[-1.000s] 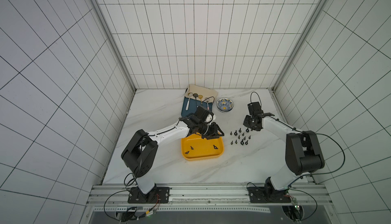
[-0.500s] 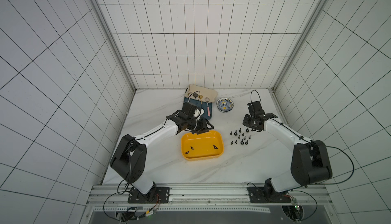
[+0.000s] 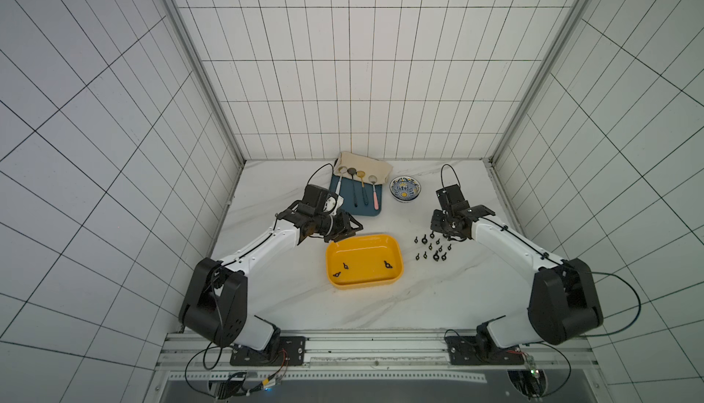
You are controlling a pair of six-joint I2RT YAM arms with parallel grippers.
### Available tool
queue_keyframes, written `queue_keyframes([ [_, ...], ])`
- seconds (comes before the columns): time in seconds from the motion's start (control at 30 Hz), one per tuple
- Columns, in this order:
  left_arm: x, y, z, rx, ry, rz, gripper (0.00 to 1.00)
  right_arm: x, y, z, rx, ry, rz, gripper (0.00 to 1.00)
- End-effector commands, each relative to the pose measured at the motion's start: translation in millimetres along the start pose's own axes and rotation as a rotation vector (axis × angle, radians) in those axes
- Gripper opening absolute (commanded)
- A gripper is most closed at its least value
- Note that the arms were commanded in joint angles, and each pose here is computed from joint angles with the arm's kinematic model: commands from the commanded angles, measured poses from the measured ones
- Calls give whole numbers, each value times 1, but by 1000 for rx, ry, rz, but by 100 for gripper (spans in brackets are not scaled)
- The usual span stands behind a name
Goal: Take out the wing nut from the storage box
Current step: Pick up the wing nut from the storage box.
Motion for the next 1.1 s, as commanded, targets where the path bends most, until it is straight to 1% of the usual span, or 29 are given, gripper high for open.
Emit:
queue_keyframes([
  [0.0, -16, -2, 11, -15, 1, -24, 40, -18, 6, 24, -85, -34, -9, 22],
  [0.17, -47, -11, 41, -136, 5, -107, 40, -49, 12, 90, -224, -187, -40, 22],
  [0.3, -70, -16, 66, -226, -6, -171, 40, -63, 20, 148, -328, -311, -28, 22],
  [0.4, -83, -21, 79, -267, -5, -186, 40, -61, 25, 190, -397, -393, 9, 23],
  [0.47, -87, -24, 84, -283, -18, -191, 40, -55, 27, 216, -430, -465, 40, 25],
  [0.57, -86, -29, 86, -291, -15, -191, 40, -44, 29, 246, -479, -525, 85, 27],
  [0.7, -83, -31, 88, -298, -10, -184, 40, -30, 36, 269, -530, -561, 140, 30],
  [0.87, -82, -27, 92, -299, -9, -176, 40, -14, 50, 280, -558, -574, 200, 33],
  [1.07, -81, -22, 95, -300, -13, -164, 40, -3, 60, 293, -593, -564, 241, 33],
])
Point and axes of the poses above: each gripper's point midway between its finger pads, its own x axis out along the fingers, its own z axis along the line the jaws close on, y = z × x, the point moved 10 cm from there along -x, back along the fingers, and after that the axes turned 14 degrees about -x, right-handed, at the moved point
